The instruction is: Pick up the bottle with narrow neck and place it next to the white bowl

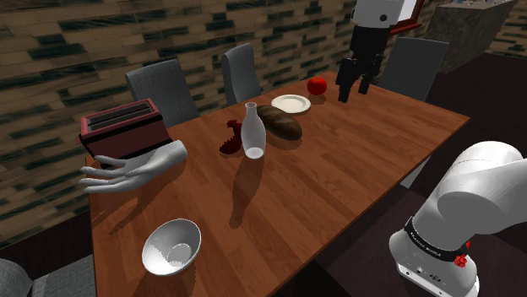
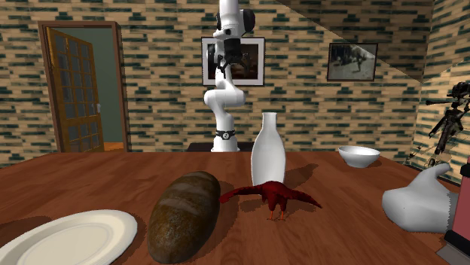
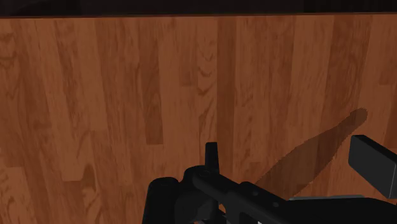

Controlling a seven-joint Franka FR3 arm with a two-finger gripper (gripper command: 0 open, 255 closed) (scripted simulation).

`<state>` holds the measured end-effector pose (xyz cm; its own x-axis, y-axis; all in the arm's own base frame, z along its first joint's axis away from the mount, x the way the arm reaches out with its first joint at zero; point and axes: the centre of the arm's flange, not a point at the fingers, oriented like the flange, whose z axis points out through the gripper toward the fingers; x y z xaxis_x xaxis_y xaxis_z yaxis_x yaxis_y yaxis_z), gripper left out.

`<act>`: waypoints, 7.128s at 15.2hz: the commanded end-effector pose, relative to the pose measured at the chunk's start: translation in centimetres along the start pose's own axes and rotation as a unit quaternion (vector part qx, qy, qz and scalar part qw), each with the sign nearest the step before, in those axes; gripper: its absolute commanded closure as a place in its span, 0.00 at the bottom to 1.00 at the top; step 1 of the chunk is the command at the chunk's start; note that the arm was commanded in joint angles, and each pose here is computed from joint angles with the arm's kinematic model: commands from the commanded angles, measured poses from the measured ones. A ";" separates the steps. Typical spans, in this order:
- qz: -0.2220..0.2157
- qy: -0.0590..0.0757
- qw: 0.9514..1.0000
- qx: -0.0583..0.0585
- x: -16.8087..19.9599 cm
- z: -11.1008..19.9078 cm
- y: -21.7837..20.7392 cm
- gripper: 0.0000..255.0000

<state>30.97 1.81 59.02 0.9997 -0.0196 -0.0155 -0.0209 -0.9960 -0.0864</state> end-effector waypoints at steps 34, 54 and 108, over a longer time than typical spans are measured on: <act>-0.007 -0.009 0.999 -0.038 35.0 14.9 -7.8 0.00; -0.007 -0.009 0.999 -0.038 35.0 16.8 -7.6 1.00; -0.007 -0.009 0.999 -0.038 13.5 5.4 -35.7 1.00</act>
<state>46.08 36.35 56.40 0.9995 -0.0038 -0.0326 -0.0042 -0.9999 -0.0111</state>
